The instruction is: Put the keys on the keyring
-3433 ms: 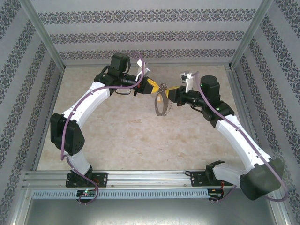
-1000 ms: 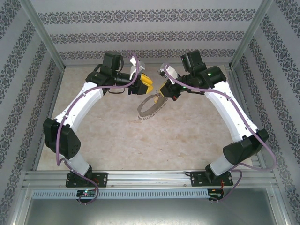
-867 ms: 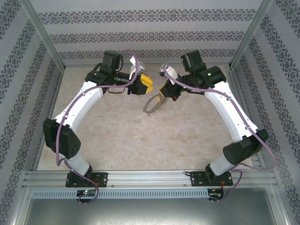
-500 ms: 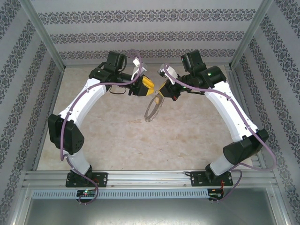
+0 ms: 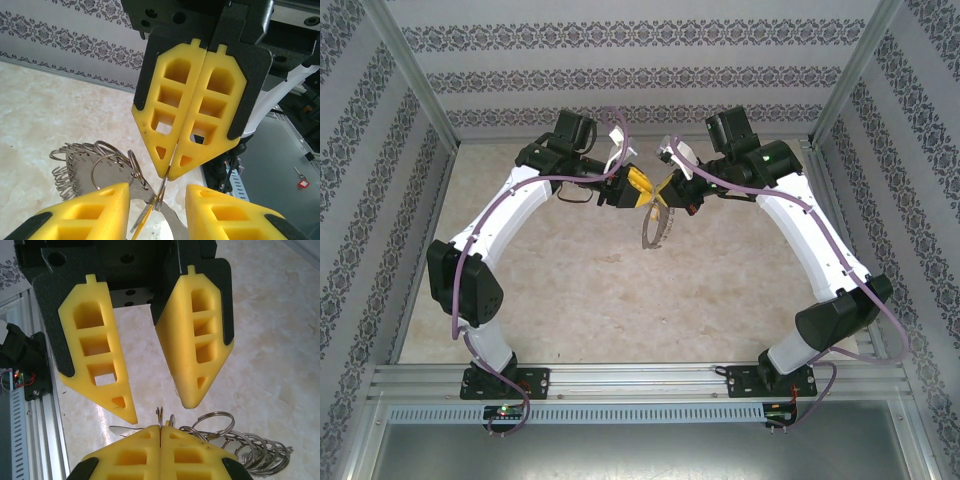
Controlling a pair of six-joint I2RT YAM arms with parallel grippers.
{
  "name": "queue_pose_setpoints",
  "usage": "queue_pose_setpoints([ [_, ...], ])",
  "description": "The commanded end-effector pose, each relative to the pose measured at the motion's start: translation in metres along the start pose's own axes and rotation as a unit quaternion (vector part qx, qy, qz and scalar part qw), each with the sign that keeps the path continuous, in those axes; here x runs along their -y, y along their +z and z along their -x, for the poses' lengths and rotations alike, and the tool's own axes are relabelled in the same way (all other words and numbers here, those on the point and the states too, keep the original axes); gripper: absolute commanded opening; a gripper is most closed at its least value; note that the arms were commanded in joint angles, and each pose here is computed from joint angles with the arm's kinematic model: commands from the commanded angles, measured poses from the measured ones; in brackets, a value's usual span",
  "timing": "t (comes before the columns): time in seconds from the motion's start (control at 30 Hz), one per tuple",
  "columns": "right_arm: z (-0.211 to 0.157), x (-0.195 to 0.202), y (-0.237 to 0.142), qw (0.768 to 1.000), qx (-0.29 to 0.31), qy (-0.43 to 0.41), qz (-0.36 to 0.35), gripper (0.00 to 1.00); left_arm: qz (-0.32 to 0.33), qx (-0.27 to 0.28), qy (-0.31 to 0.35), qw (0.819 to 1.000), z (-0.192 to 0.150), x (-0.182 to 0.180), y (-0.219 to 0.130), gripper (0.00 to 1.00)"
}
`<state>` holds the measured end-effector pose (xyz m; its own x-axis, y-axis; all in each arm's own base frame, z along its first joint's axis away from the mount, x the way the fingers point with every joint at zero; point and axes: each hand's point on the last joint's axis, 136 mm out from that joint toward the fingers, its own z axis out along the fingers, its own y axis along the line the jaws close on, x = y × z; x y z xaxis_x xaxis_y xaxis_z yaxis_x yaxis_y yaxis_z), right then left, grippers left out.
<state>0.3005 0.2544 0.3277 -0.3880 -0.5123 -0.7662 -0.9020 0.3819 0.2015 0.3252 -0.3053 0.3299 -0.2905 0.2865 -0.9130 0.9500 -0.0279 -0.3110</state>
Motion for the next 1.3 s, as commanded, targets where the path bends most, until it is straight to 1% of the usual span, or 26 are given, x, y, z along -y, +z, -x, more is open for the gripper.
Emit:
queue_pose_setpoints([
  [0.0,0.017,-0.002,-0.004,0.999,0.027,-0.027,0.008,0.00,-0.023,0.004,0.012,1.000,0.007,0.010,0.003,0.34],
  [0.23,0.017,-0.002,-0.002,0.999,0.026,-0.026,0.010,0.00,-0.031,0.001,0.010,0.999,0.007,0.011,0.007,0.32],
  [0.33,0.018,-0.002,-0.002,0.999,0.026,-0.027,0.007,0.00,-0.034,-0.001,0.008,0.999,0.006,0.012,0.009,0.29],
  [0.57,0.018,0.000,-0.003,0.999,0.026,-0.027,0.001,0.00,-0.036,-0.009,0.001,0.999,0.001,0.012,0.010,0.27],
  [0.63,0.018,0.000,-0.003,0.999,0.027,-0.027,0.001,0.00,-0.037,-0.009,0.002,0.999,0.001,0.013,0.010,0.23],
  [0.7,0.019,0.001,-0.002,0.999,0.028,-0.027,0.002,0.00,-0.037,-0.008,0.004,0.999,0.002,0.013,0.010,0.14],
  [0.73,0.019,0.001,-0.002,0.999,0.028,-0.027,0.002,0.00,-0.035,-0.007,0.005,0.999,0.002,0.012,0.010,0.14],
  [0.77,0.020,0.001,-0.002,0.999,0.030,-0.027,0.002,0.00,-0.036,-0.006,0.006,0.999,0.003,0.012,0.011,0.11],
  [0.83,0.020,0.000,-0.002,0.999,0.030,-0.027,0.004,0.00,-0.037,-0.004,0.008,0.999,0.004,0.012,0.011,0.02],
  [0.87,0.020,0.000,-0.002,0.999,0.030,-0.027,0.004,0.00,-0.036,-0.004,0.008,0.999,0.004,0.012,0.011,0.00],
  [1.07,0.024,0.006,-0.006,0.999,0.047,-0.015,-0.010,0.01,-0.027,0.004,0.019,0.999,0.008,0.010,0.014,0.00],
  [1.1,0.025,0.007,-0.009,0.998,0.055,-0.011,-0.015,0.12,-0.026,0.007,0.022,0.999,0.008,0.010,0.014,0.00],
  [1.17,0.026,0.010,-0.014,0.997,0.069,0.000,-0.022,0.24,-0.020,0.012,0.028,0.999,0.011,0.011,0.013,0.00],
  [1.2,0.027,0.010,-0.019,0.997,0.078,0.004,-0.027,0.32,-0.018,0.014,0.028,0.999,0.011,0.010,0.013,0.00],
  [1.23,0.027,0.010,-0.023,0.995,0.088,0.008,-0.035,0.37,-0.013,0.016,0.029,0.999,0.012,0.010,0.012,0.00],
  [1.27,0.027,0.011,-0.026,0.994,0.096,0.012,-0.042,0.39,-0.013,0.017,0.029,0.999,0.012,0.010,0.012,0.00],
])
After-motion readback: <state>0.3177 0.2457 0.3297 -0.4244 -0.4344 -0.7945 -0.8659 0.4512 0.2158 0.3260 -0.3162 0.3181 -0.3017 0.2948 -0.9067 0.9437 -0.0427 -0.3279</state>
